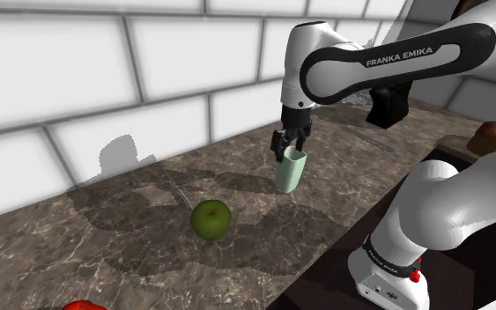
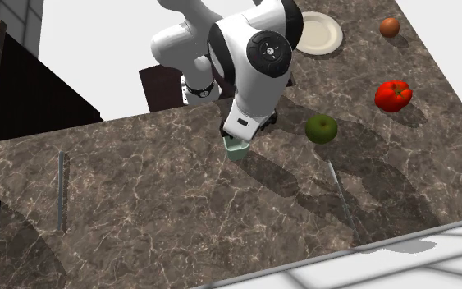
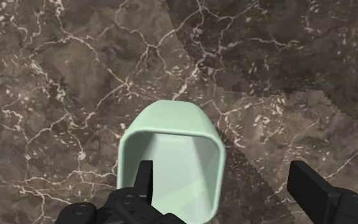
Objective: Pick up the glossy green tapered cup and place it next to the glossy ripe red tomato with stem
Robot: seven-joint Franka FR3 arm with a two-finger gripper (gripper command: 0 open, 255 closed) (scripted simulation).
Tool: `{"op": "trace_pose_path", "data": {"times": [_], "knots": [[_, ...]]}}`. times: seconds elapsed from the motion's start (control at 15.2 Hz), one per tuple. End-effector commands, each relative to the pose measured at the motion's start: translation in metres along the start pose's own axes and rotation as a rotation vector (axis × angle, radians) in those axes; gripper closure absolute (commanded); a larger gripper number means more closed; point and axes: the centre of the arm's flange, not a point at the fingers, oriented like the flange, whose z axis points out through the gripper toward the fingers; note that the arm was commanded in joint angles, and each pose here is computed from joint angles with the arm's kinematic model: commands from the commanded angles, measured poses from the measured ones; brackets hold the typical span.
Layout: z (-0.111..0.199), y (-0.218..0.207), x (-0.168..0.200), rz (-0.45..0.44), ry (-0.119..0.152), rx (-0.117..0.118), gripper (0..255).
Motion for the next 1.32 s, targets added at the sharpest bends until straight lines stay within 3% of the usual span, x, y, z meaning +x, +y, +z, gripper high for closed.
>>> {"op": "trace_pose_path", "data": {"times": [0.0,0.26,0.79,0.86,1.25], "knots": [[0.011,-0.002,-0.001,0.0,0.001,0.001,0],[0.03,-0.002,-0.001,0.0,0.001,0.001,0],[0.03,-0.002,-0.001,0.0,0.001,0.001,0],[0.03,-0.002,-0.001,0.0,0.001,0.001,255],[0.03,-0.002,-0.001,0.0,0.001,0.001,255]]}}
